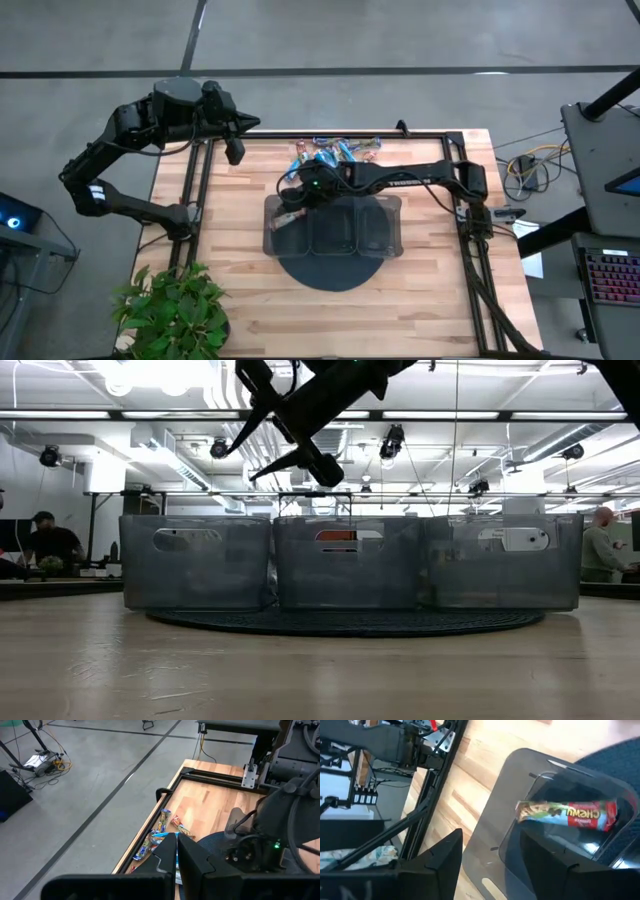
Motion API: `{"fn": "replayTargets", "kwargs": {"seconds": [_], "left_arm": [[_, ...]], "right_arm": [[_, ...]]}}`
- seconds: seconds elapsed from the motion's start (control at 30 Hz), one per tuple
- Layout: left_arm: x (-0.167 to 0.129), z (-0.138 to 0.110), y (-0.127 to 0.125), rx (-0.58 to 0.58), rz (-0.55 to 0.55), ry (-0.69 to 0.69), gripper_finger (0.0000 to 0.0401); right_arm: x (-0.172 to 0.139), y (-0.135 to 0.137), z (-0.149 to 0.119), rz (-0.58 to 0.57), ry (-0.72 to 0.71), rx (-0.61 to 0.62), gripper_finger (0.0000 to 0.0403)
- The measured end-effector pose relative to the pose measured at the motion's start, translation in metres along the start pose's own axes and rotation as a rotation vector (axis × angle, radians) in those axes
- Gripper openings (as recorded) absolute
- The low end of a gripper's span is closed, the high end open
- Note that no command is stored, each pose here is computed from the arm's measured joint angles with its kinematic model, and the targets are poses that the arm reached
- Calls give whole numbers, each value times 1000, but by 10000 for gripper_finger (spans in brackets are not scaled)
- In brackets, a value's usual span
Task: Pick and place Granola Bars by type
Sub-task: Put the red granola bar into the left black bin
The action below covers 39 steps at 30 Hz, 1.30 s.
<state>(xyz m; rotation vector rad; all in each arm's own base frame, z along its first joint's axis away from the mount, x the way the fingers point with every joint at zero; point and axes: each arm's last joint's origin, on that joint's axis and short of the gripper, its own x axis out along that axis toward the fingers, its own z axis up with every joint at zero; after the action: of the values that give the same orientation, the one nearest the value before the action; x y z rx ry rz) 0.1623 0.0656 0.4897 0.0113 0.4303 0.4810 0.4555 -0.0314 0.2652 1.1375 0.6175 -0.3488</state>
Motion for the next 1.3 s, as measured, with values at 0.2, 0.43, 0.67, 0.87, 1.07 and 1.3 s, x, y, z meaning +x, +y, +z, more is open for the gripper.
{"fn": "replayTargets", "kwargs": {"seconds": [0.2,0.43,0.67,0.87,1.07,1.3], "left_arm": [[0,0,0,0,0,0,0],[0,0,0,0,0,0,0],[0,0,0,0,0,0,0],[0,0,0,0,0,0,0],[0,0,0,4,0,0,0],[0,4,1,73,19,-41,0]], "right_arm": [[-46,37,4,117,-87,-177,181],[-114,59,12,139,-276,-381,175],[-160,57,9,17,-304,-652,176],[-191,44,7,-75,-238,-662,166],[-213,29,10,-166,-193,-639,110],[-229,21,15,-203,-197,-672,33]]}}
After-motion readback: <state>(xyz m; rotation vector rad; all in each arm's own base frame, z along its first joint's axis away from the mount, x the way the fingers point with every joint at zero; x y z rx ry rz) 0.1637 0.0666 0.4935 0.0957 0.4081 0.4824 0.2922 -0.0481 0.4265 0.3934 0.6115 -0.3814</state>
